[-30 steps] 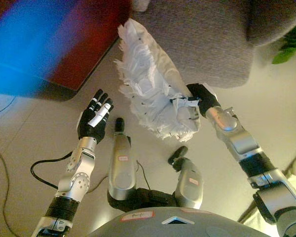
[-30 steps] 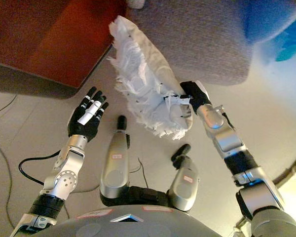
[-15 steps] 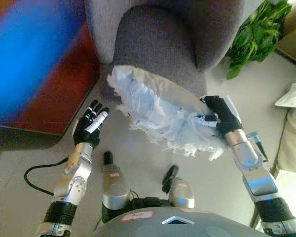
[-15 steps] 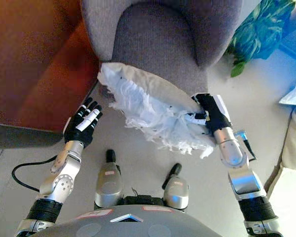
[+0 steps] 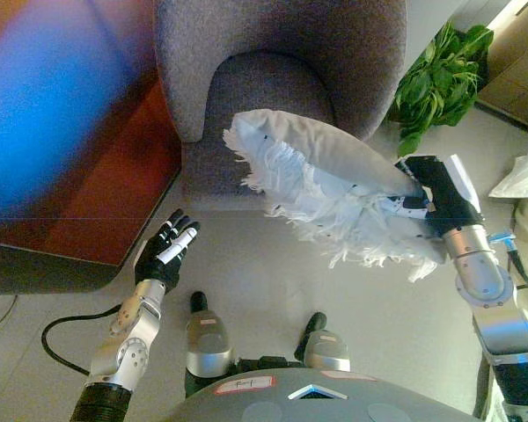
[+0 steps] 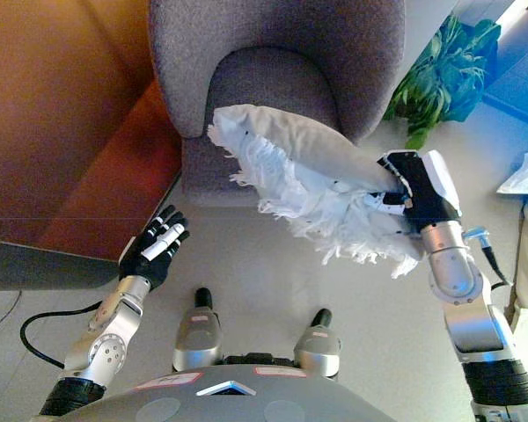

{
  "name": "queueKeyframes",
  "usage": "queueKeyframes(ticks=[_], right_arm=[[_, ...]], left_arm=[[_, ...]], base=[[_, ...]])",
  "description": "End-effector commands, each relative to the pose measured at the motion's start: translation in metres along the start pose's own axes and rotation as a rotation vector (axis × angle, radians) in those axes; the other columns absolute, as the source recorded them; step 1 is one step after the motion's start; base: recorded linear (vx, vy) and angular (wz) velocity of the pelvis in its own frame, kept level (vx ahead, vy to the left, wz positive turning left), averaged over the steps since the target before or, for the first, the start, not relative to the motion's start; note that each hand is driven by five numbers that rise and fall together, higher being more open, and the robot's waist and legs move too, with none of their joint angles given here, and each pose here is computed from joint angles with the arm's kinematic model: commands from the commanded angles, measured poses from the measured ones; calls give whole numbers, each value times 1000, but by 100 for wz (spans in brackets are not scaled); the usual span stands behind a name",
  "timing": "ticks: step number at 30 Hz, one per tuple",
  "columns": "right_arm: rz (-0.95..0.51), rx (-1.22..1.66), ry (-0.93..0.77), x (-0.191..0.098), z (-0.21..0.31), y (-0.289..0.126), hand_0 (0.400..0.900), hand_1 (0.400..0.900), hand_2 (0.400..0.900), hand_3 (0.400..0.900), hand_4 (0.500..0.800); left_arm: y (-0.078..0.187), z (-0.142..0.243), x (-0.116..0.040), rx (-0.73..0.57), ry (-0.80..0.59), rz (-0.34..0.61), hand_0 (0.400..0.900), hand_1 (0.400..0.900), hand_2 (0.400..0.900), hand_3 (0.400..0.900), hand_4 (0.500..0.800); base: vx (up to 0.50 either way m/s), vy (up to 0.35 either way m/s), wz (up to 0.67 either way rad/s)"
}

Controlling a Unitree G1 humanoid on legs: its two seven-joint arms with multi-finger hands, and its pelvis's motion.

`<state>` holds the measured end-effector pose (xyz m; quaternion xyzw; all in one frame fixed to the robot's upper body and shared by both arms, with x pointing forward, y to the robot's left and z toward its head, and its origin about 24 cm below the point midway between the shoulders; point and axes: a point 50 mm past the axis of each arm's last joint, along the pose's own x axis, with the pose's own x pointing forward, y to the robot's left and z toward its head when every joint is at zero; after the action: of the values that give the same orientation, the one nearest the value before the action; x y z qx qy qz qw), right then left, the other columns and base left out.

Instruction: Pick up the pillow and put it on the sofa.

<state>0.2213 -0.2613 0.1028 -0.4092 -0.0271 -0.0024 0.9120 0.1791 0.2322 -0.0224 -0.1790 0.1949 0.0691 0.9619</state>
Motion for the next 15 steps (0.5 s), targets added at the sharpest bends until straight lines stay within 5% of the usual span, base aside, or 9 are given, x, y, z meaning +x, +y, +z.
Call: queueKeyframes(ticks=[1, 15], right_arm=[[-280, -17, -391, 29, 74, -77, 400, 400, 400, 400, 500], [-250, -166, -144, 84, 45, -127, 400, 400, 400, 400, 500]], left_arm=[[-12, 30, 6, 24, -148, -95, 900, 900, 900, 900, 800], [10, 45, -11, 82, -132, -66, 900, 900, 900, 900, 800]], base=[[92, -30, 1], [93, -100, 12]])
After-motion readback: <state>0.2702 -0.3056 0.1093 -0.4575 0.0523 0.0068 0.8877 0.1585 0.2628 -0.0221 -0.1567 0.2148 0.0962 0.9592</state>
